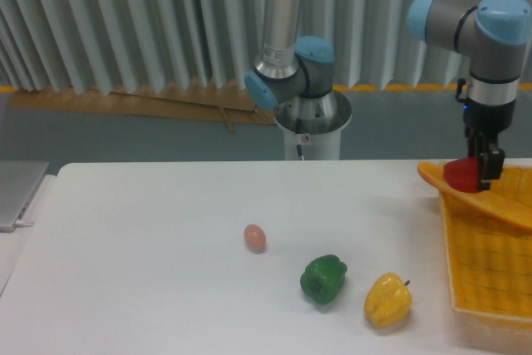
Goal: Place the red peppers in a basket
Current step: 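Lower the red pepper into the basket and open the gripper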
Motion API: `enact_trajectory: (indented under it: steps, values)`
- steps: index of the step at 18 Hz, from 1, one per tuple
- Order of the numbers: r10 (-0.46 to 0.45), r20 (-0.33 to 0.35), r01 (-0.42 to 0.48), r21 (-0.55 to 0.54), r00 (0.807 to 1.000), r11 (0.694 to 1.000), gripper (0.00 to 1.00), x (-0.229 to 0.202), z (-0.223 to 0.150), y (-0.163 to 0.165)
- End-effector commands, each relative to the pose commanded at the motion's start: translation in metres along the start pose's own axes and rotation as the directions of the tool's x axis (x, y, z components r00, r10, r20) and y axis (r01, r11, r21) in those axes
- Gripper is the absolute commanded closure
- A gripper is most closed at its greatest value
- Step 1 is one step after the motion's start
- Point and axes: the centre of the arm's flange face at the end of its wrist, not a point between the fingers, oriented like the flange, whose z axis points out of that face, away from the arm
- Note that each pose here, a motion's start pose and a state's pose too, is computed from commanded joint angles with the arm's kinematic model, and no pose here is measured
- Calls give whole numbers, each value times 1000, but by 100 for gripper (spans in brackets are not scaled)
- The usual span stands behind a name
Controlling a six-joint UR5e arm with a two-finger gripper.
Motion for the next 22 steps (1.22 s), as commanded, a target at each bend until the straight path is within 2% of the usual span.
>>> enact_trajectory:
  steps: [4, 8, 10, 13, 14, 15, 16, 22]
  values:
    - [-1, 15, 1, -16, 1000, 1000, 70, -6, 15, 8]
    - [8, 1, -8, -13, 1000, 1000, 70, -9, 43, 13]
    - [3, -31, -3, -4, 1000, 1000, 69, -7, 60, 19]
    - [13, -146, -19, -37, 989, 999, 66, 5, 92, 18]
    - [20, -165, -24, -23, 986, 999, 67, 7, 105, 14]
    - [25, -171, -29, -18, 985, 999, 77, 5, 108, 10]
    - [32, -175, -34, -8, 984, 999, 78, 4, 113, 1]
    - [39, -184, -40, -1, 982, 999, 78, 5, 119, 0]
